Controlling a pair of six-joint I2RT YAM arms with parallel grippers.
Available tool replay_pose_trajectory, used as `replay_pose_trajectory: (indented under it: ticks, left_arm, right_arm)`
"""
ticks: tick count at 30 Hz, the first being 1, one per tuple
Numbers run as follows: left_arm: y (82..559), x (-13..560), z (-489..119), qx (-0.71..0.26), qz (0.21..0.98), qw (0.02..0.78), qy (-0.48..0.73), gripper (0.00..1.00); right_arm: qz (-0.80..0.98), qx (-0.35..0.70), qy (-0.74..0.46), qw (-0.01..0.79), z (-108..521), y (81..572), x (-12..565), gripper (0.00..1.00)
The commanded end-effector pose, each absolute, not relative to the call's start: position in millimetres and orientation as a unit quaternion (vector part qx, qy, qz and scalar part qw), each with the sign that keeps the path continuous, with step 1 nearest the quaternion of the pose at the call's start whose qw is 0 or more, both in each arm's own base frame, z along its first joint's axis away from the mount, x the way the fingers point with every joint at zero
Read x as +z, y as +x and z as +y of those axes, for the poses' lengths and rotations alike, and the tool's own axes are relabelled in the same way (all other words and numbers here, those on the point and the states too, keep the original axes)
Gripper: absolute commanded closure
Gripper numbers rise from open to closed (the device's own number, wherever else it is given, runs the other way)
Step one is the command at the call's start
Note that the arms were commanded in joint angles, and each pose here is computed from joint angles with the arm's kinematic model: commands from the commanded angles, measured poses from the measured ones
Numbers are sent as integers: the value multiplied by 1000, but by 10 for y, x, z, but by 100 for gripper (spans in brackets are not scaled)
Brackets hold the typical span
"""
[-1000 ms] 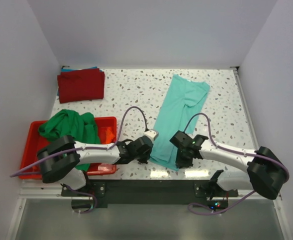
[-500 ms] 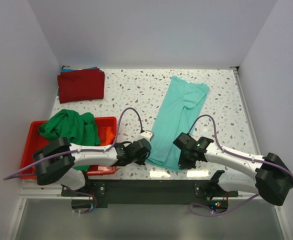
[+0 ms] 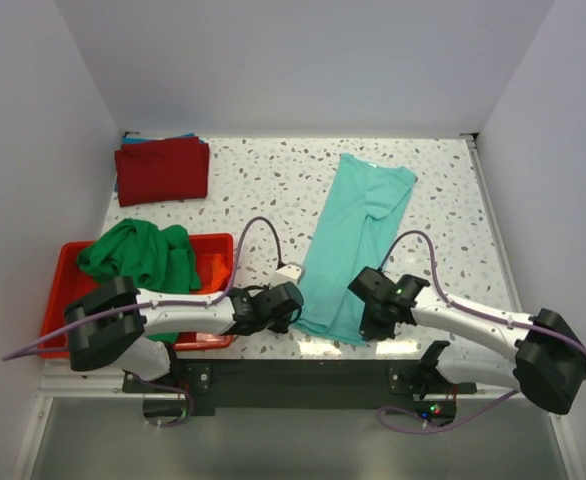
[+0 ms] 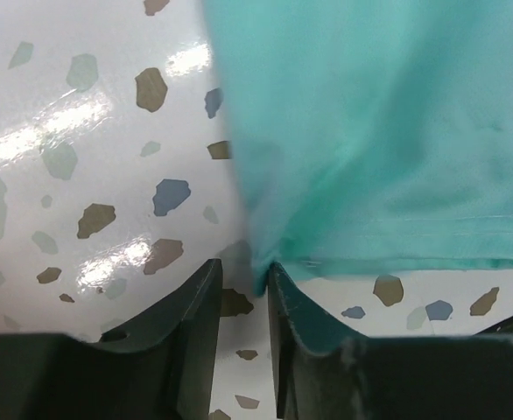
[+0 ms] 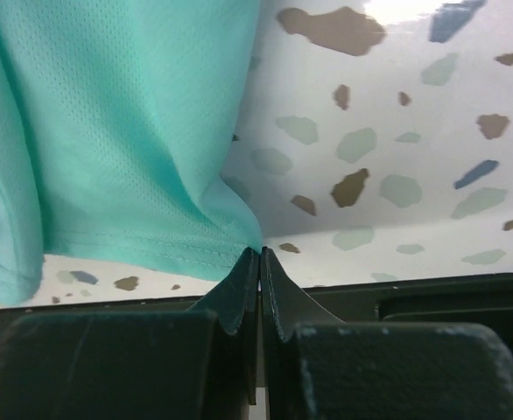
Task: Fold and stack the t-shirts
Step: Fold the tshirt
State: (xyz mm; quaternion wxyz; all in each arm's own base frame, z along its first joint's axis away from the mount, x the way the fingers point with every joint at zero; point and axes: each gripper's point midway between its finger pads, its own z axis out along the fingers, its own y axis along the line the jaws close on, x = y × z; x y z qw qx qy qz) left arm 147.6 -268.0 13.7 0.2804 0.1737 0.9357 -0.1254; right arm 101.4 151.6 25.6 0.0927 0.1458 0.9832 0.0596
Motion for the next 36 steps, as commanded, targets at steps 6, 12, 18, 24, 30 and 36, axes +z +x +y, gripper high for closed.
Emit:
replay_pose_trajectory:
  ticks: [6, 12, 18, 24, 30, 36]
  left_arm:
    - [1408, 196, -2441, -73, 940, 282, 175, 51]
    - [1402, 490, -2581, -106, 932, 300, 171, 48]
    - [1389, 692, -3026, -198, 911, 304, 195, 34]
    - [1488, 594, -3141, -257, 909, 276, 177, 32]
    - [1476, 456, -3240, -290, 908, 245, 181, 32]
    - [1475, 301, -3165, -257, 925, 222, 172, 43]
  right_arm:
    - [986, -13, 140, 87, 1222, 920, 195, 100]
    - [987, -15, 134, 86, 1245, 942, 197, 100]
    - [988, -15, 130, 85, 1265, 958, 195, 100]
    - [988, -16, 126, 87, 1270, 967, 193, 100]
    - [988, -16, 126, 86, 1269, 970, 198, 100]
    - [988, -18, 128, 87, 1260, 969, 202, 100]
